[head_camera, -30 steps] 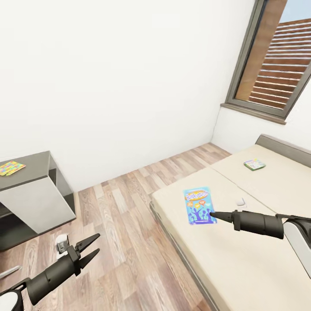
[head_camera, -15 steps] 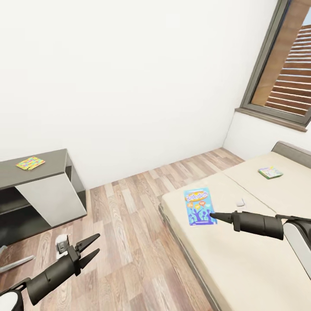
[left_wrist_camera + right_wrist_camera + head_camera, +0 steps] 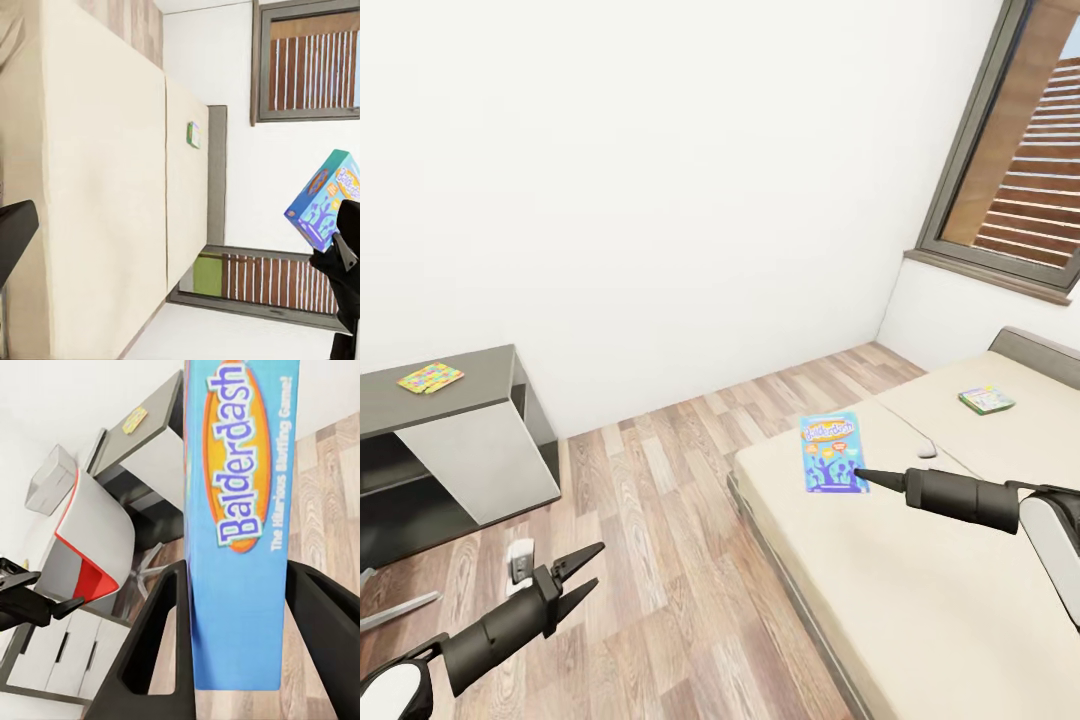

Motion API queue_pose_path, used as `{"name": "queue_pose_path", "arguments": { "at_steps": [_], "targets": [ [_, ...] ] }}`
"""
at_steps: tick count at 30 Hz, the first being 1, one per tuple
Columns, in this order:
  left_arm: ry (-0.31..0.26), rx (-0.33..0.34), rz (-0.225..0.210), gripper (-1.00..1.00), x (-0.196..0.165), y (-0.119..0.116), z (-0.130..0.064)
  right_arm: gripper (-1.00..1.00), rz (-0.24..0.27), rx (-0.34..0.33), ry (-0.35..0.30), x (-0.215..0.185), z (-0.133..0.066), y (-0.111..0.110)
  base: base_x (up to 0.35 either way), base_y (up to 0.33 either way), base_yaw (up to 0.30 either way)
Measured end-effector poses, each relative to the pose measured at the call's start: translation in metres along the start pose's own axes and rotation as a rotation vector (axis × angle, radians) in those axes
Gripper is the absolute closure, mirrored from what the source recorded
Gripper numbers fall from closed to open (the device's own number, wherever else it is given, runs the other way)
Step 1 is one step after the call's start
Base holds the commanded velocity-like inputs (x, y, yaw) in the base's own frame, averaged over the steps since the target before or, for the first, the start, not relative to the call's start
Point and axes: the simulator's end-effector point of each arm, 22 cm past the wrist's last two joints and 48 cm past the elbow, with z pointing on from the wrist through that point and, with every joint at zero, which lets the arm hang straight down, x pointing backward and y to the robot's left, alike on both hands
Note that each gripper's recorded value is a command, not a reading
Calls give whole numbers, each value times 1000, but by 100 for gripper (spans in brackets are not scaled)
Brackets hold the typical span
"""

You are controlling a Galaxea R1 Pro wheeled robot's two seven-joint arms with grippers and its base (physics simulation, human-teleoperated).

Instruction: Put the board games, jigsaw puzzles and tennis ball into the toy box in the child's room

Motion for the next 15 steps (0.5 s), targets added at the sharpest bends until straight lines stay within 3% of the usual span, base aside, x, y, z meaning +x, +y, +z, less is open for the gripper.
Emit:
{"name": "queue_pose_path", "arguments": {
  "at_steps": [15],
  "targets": [
    [0,0,0,-100,0,0,0,100,0,0,0,0,0,0,0,0,0]
  ]
}}
